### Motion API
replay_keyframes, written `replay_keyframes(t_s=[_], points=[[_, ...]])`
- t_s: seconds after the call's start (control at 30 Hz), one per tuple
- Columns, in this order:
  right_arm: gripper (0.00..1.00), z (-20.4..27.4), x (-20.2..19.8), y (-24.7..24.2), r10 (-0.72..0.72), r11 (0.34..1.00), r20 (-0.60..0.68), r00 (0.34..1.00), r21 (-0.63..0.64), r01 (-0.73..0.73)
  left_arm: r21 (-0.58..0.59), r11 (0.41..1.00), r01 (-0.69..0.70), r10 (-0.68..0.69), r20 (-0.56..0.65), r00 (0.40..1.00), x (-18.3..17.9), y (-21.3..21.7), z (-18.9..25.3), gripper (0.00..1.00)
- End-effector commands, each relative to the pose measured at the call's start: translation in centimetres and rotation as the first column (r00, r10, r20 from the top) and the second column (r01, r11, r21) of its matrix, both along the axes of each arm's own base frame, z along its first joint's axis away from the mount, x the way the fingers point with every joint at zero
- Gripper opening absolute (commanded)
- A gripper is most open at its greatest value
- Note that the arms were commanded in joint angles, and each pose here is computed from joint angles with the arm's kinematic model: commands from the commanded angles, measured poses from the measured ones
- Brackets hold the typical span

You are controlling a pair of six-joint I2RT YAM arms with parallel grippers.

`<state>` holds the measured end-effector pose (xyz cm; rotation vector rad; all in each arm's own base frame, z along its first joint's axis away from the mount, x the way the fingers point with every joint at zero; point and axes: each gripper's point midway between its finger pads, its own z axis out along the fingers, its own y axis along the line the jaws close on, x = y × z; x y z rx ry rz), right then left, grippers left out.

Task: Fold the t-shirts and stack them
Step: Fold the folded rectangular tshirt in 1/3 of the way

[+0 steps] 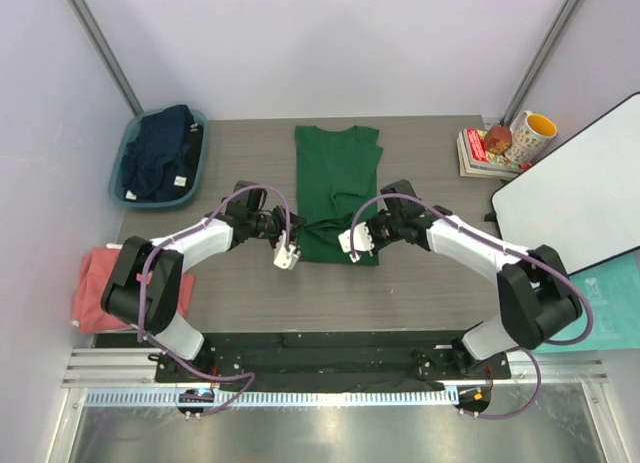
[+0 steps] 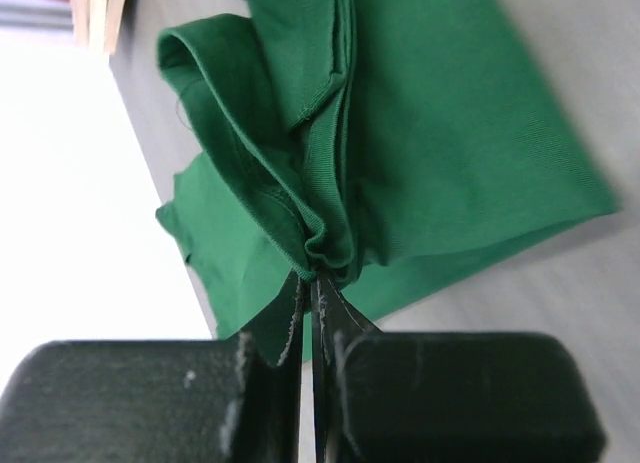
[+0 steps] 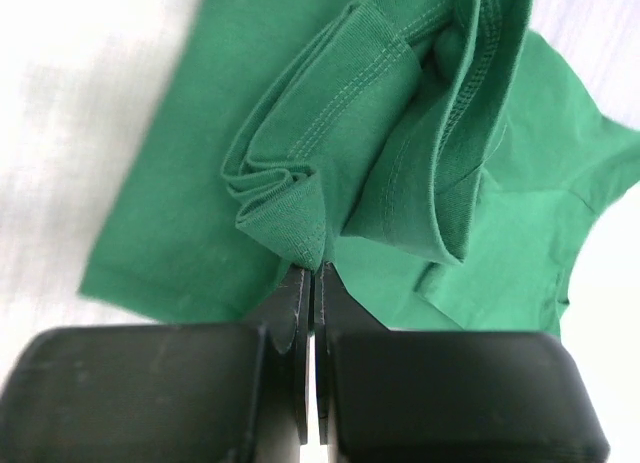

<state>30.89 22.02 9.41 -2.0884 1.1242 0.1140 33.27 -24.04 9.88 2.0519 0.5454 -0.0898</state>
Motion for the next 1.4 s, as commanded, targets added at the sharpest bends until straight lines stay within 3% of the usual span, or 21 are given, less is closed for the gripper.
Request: replay_keyframes(t_s=[0.0,0.63,0.67,0.73,0.77,0.83,0.87,0.97,1.03,1.13,1.37], points=[[0.01,2.9,4.7,0.9,-0.043,0.997,0.120,0.992,0.076,0.034,-0.061,0.997,-0.046,0.052,0.115,0.992,4.4,-0.6,2.9,0.00],[0.01,2.0,17.2,1.7,-0.186,0.975,0.233,0.954,0.168,0.149,-0.082,0.992,-0.098,0.111,0.170,0.979,12.5,-0.6,1.9,0.00],[0.08,2.1,17.6,1.6,-0.213,0.969,0.231,0.950,0.179,0.173,-0.083,0.991,-0.101,0.114,0.169,0.979,12.7,-0.6,1.7,0.00],[0.32,2.0,18.2,1.4,-0.232,0.964,0.242,0.942,0.189,0.189,-0.095,0.989,-0.117,0.132,0.176,0.976,13.3,-0.6,1.4,0.01],[0.53,1.9,18.3,1.3,-0.244,0.960,0.236,0.941,0.194,0.200,-0.107,0.986,-0.128,0.145,0.169,0.975,13.5,-0.6,1.3,0.15],[0.70,2.0,18.3,1.1,-0.268,0.952,0.238,0.934,0.211,0.220,-0.167,0.971,-0.169,0.198,0.179,0.964,14.5,-0.6,2.4,0.31],[0.77,2.0,18.4,0.8,-0.298,0.942,0.229,0.927,0.227,0.247,-0.183,0.965,-0.185,0.217,0.174,0.960,14.7,-0.5,2.3,0.49],[0.78,3.5,19.3,-0.2,-0.401,0.907,0.346,0.848,0.281,0.314,-0.227,0.942,-0.247,0.294,0.209,0.933,16.0,0.0,3.1,0.69],[0.79,5.3,20.9,-2.1,-0.531,0.844,0.448,0.719,0.356,0.402,-0.258,0.927,-0.273,0.339,0.259,0.904,16.9,0.5,4.1,0.70],[0.80,6.7,22.1,-4.3,-0.644,0.765,0.473,0.601,0.407,0.499,-0.276,0.913,-0.300,0.376,0.284,0.882,17.1,1.1,4.3,0.71],[0.77,9.3,21.7,-6.5,-0.737,0.675,0.461,0.494,0.468,0.570,-0.293,0.889,-0.352,0.438,0.314,0.843,16.9,2.4,4.9,0.72]])
